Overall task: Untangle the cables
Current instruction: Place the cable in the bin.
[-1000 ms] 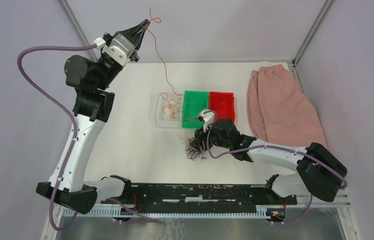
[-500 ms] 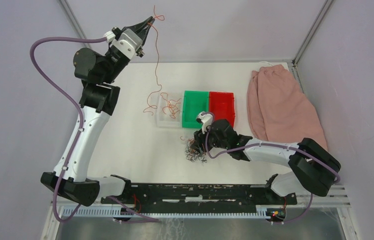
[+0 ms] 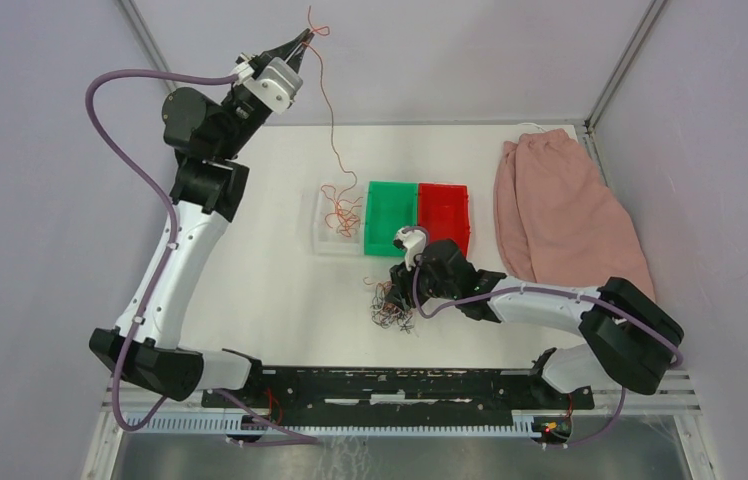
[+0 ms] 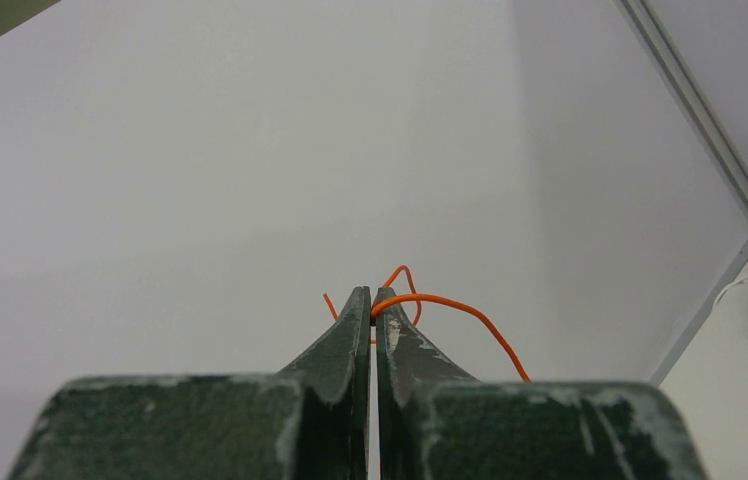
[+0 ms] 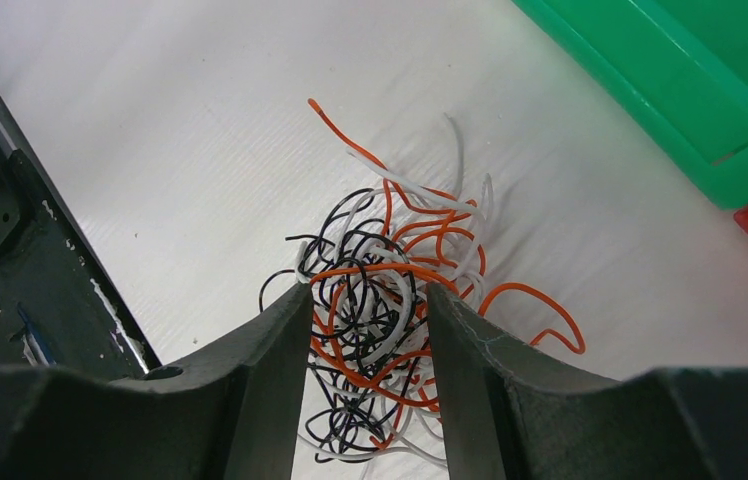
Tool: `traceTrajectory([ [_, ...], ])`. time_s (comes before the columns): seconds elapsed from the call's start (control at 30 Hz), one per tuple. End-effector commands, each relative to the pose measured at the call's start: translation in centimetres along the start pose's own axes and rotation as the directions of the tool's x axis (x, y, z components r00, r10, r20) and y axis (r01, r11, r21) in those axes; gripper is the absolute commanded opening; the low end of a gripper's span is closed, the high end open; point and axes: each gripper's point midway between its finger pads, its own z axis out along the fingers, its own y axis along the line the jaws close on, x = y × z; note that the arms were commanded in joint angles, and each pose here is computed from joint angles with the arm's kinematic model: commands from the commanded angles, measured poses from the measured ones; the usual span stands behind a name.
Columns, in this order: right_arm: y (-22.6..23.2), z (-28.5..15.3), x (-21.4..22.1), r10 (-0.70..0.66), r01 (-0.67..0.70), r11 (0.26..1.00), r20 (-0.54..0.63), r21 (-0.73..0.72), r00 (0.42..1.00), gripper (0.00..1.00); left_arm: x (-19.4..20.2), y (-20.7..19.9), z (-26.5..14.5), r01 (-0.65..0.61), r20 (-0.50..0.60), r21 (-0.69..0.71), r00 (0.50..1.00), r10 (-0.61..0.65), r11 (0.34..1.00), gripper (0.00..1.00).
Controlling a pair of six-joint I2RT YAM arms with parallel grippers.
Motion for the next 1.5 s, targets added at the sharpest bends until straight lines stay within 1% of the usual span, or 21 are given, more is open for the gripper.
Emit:
traceTrajectory([
  [0.0, 0.8, -0.6, -0.7, -0.004, 0.005, 1.0, 0.027, -0.026, 1.0, 0.52, 0.0, 1.3, 0.5, -0.102, 0.014, -0.042, 0.995, 0.103, 0.994, 0.03],
  [0.43, 0.7, -0.9, -1.2, -0.006, 0.007, 1.0, 0.046, -0.017, 0.999, 0.5, 3.0, 0.0, 1.0, -0.122, -0.031, -0.012, 0.992, 0.122, 0.992, 0.03],
  [0.5, 0.9, -0.9, -1.2, -0.002, 0.003, 1.0, 0.047, -0.025, 0.999, 0.5, 4.3, -0.6, 0.6, -0.099, -0.066, -0.01, 0.993, 0.099, 0.995, 0.03],
  [0.57, 1.2, -0.9, -1.2, 0.004, -0.002, 0.999, 0.045, -0.043, 0.999, 0.5, 6.5, -1.6, 0.1, -0.032, -0.14, -0.003, 0.99, 0.031, 0.999, 0.03],
  [0.63, 1.4, -0.8, -1.2, 0.01, -0.007, 0.999, 0.045, -0.054, 0.999, 0.5, 9.4, -3.3, -0.6, 0.045, -0.25, 0.032, 0.968, -0.035, 0.998, 0.03],
  [0.7, 1.6, -0.9, -1.5, 0.011, -0.008, 0.998, 0.054, -0.061, 0.998, 0.5, 11.7, -5.3, -1.8, 0.092, -0.321, 0.058, 0.944, -0.069, 0.994, 0.03],
  [0.87, 1.7, -1.0, -2.0, 0.013, -0.009, 0.998, 0.073, -0.063, 0.997, 0.5, 15.4, -9.3, -4.9, 0.112, -0.412, 0.132, 0.91, -0.048, 0.985, 0.03],
  [0.97, 1.7, -1.0, -1.9, 0.018, -0.013, 0.998, 0.075, -0.064, 0.997, 0.5, 18.4, -10.2, -6.3, 0.07, -0.486, 0.148, 0.874, 0.011, 0.987, 0.03],
  [1.07, 1.6, -1.0, -1.8, 0.018, -0.013, 0.998, 0.073, -0.063, 0.997, 0.5, 20.2, -9.9, -6.9, 0.034, -0.543, 0.133, 0.839, 0.044, 0.991, 0.03],
  [1.17, 1.6, -0.9, -1.8, 0.018, -0.013, 0.998, 0.073, -0.06, 0.997, 0.5, 21.3, -10.1, -7.7, 0.003, -0.568, 0.152, 0.819, 0.085, 0.988, 0.03],
  [1.23, 1.6, -0.9, -1.9, 0.022, -0.017, 0.998, 0.074, -0.062, 0.997, 0.5, 22.2, -10.3, -8.6, -0.022, -0.594, 0.171, 0.795, 0.121, 0.985, 0.03],
  [1.37, 1.9, -0.9, -2.3, 0.026, -0.02, 0.997, 0.08, -0.074, 0.996, 0.51, 24.5, -9.5, -11.5, -0.021, -0.663, 0.162, 0.738, 0.125, 0.987, 0.03],
  [1.47, 2.1, -1.0, -2.6, 0.018, -0.011, 0.997, 0.082, -0.078, 0.996, 0.53, 25.8, -8.0, -13.4, -0.045, -0.69, 0.139, 0.712, 0.13, 0.989, 0.03],
])
